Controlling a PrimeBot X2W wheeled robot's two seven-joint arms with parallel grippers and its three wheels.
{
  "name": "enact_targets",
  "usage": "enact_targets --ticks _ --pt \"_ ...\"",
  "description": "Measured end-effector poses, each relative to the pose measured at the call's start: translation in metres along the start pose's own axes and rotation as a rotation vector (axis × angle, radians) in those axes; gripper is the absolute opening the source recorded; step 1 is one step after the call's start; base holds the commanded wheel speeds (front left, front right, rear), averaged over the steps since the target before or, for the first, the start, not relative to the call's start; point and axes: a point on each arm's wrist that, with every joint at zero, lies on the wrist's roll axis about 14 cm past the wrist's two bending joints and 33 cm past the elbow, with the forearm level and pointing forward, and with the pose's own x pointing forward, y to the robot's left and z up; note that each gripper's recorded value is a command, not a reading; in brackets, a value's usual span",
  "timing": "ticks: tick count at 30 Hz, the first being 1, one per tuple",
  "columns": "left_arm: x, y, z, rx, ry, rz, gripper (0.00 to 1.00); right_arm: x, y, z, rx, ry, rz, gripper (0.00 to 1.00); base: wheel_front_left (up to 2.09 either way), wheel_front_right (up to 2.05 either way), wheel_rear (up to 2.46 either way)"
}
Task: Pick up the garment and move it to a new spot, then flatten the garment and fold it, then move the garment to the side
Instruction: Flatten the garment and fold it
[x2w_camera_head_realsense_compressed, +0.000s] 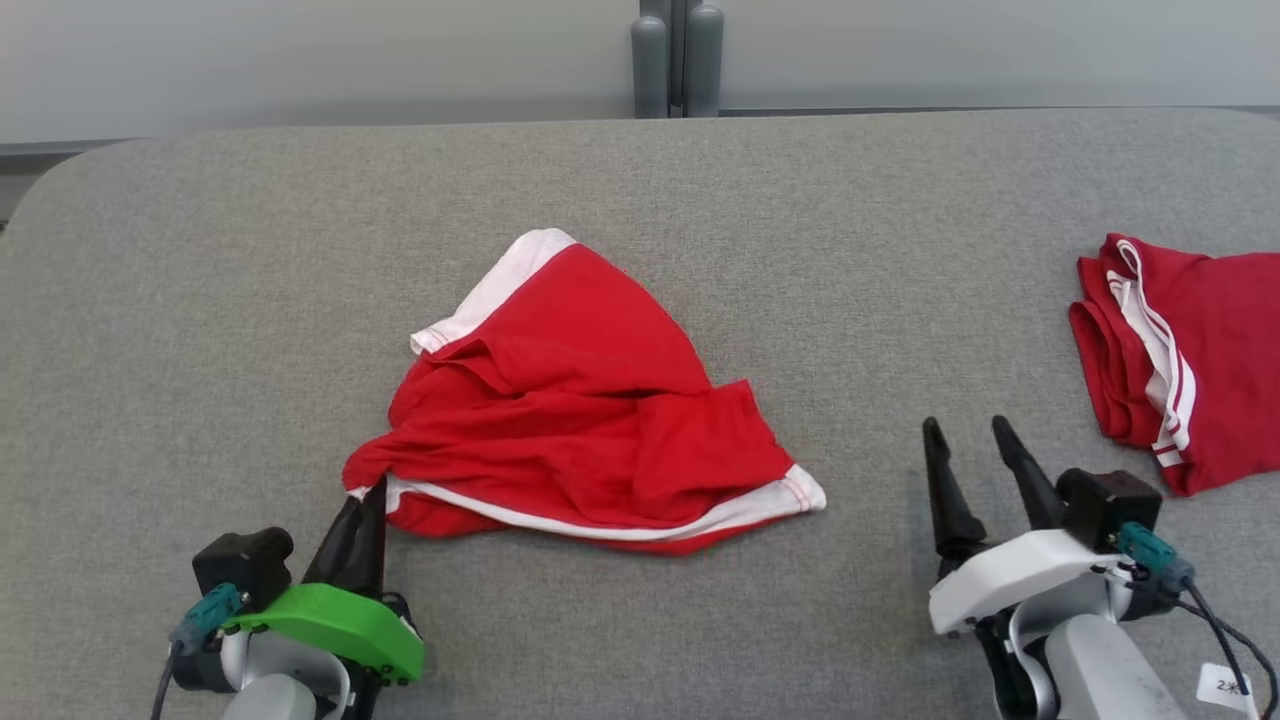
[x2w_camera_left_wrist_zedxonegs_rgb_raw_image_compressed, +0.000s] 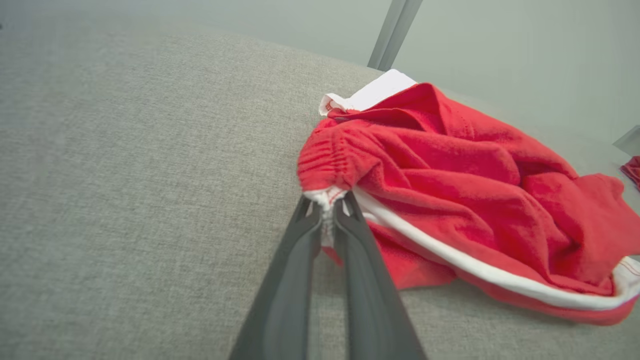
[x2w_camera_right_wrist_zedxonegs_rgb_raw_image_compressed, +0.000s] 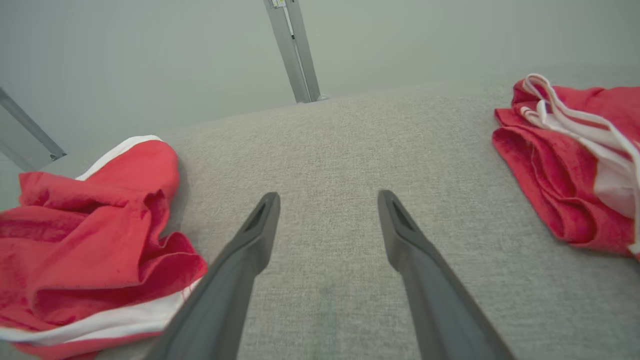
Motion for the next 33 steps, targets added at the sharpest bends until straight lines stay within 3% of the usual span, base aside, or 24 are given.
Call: enact_targets --ticks 5,6,8,18,33 --pt "-0.005 0.023 0.006 0.065 0.005 0.037 0.00 0.004 0.045 -0.010 0.026 0.031 0.132 1.00 0.00 0.00 0.00" --pt "-0.004 0.024 0.007 0.072 0.003 0.040 0.21 0.004 0.054 -0.013 0.025 0.039 0.158 1.00 0.00 0.00 0.00" --pt "-0.001 0.028 0.011 0.073 -0.006 0.052 1.00 0.008 0.077 -0.014 0.034 0.046 0.227 1.00 0.00 0.00 0.00" --pt "-0.002 0.017 0.010 0.039 -0.030 0.060 1.00 0.002 0.131 -0.029 0.076 0.104 0.394 1.00 0.00 0.00 0.00" --pt "-0.016 0.027 0.005 0.012 -0.034 0.116 1.00 0.022 0.154 -0.048 0.083 0.190 0.488 1.00 0.00 0.00 0.00"
